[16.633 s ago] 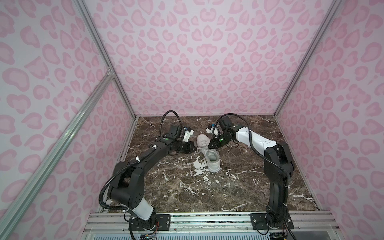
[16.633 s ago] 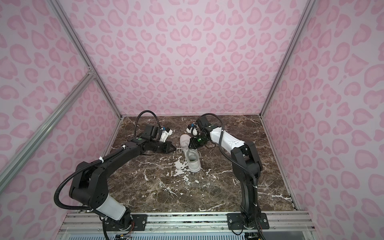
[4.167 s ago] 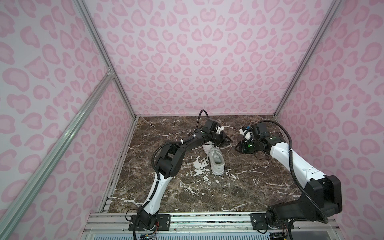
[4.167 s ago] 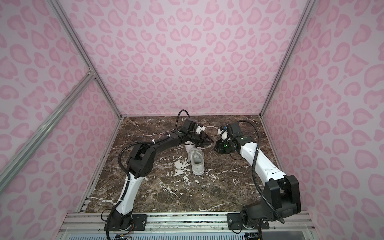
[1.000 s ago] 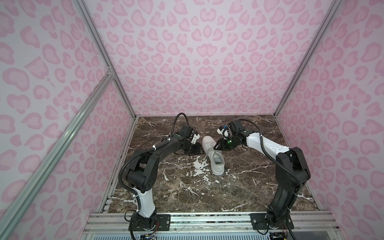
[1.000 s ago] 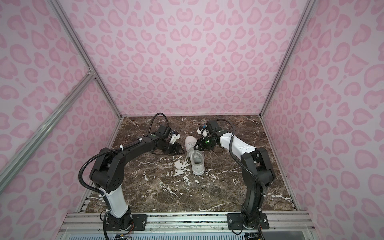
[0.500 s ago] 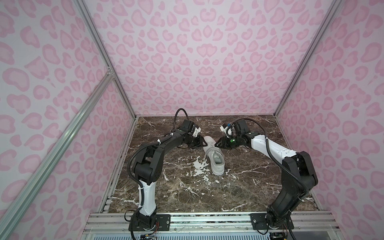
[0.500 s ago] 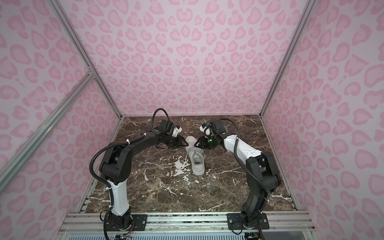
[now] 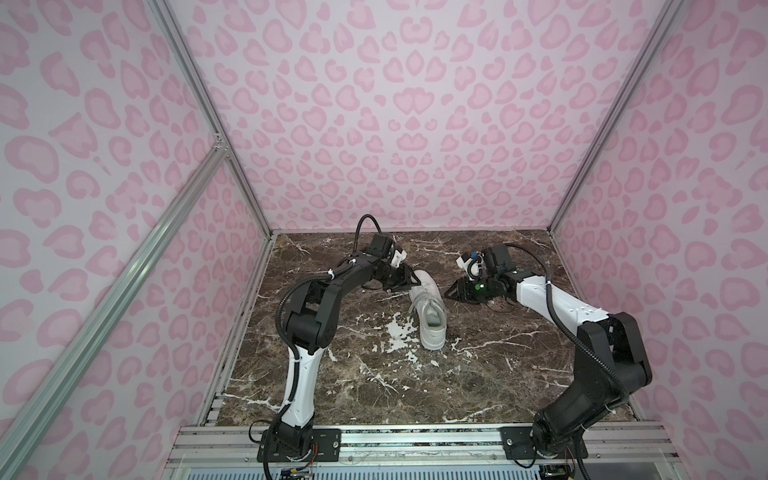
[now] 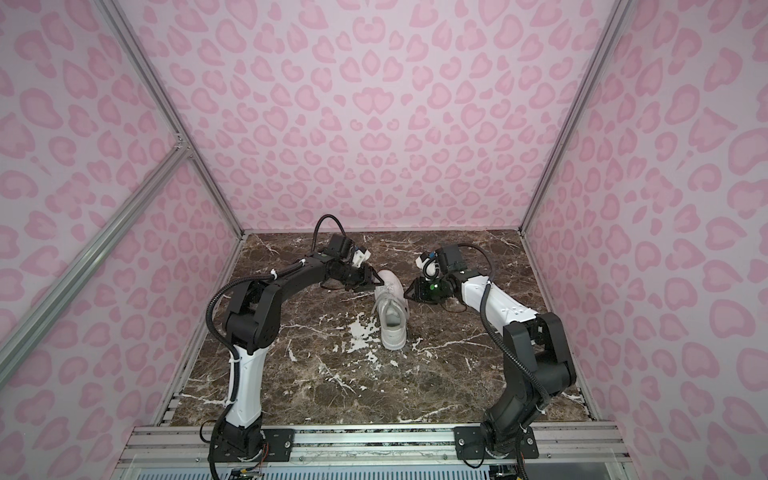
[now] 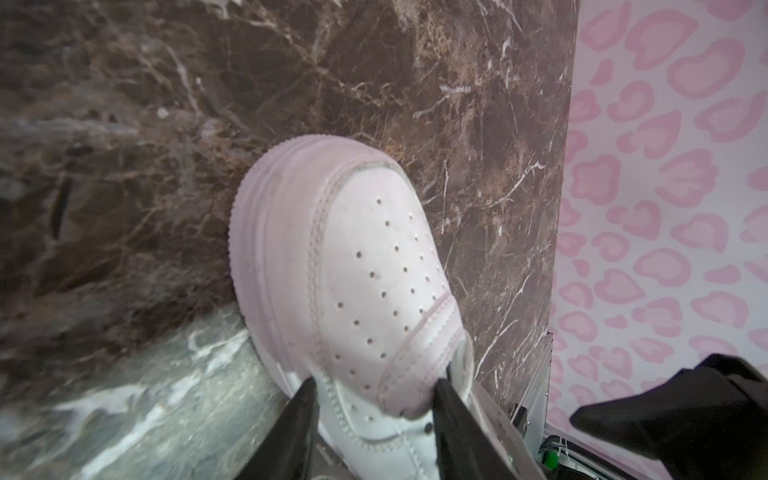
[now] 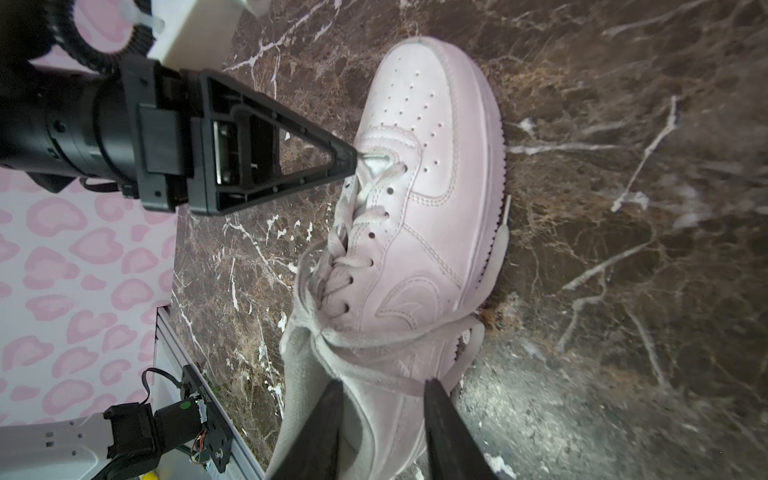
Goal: Tie the shoes
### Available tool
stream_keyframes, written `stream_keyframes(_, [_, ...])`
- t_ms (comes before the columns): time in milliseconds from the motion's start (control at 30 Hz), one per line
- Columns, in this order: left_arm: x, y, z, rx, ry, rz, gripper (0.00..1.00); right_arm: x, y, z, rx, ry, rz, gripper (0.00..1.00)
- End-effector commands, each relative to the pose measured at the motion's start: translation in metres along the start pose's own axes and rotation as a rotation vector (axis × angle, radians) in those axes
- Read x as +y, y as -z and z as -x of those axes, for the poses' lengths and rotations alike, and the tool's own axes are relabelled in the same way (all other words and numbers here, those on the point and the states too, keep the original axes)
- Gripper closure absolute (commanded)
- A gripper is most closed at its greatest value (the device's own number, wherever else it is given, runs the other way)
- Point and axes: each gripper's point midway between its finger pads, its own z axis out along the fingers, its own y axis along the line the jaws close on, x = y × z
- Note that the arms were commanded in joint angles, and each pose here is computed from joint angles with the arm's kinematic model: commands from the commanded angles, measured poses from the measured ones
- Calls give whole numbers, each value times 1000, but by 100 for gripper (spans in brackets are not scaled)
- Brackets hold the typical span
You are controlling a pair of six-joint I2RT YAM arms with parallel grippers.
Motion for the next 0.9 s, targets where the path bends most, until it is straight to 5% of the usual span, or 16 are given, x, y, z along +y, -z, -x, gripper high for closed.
stream_keyframes(0, [-10, -3, 8, -9, -9, -29, 54, -4, 0, 0, -16, -8, -8, 65])
stream_keyframes(400, [-19, 79, 24, -227, -123, 56, 53, -22, 13, 4, -76, -32, -67, 62])
stream_keyframes(433, [-21, 93, 24, -271, -143, 70, 51, -23, 17, 5, -91, -24, -78, 59])
stream_keyframes(467, [-23, 106, 26, -314, -154, 74, 10, -25, 22, 6, -103, -16, -92, 56])
stream_keyframes(500, [-22, 121, 27, -357, -154, 75, 2, -26, 27, 7, -120, -5, -105, 52])
stream_keyframes(700, [-14, 200, 17, -525, -205, 159, 2, -44, 65, 14, -213, 2, -178, 29])
stream_keyframes(767, [-18, 226, 9, -581, -254, 176, 2, -50, 75, 13, -236, 0, -198, 17])
stream_keyframes(800, [-15, 239, 6, -614, -261, 207, 2, -53, 80, 12, -245, -3, -213, 3])
stream_keyframes(867, [-11, 261, 1, -682, -254, 261, 2, -58, 85, 11, -257, -7, -234, 2])
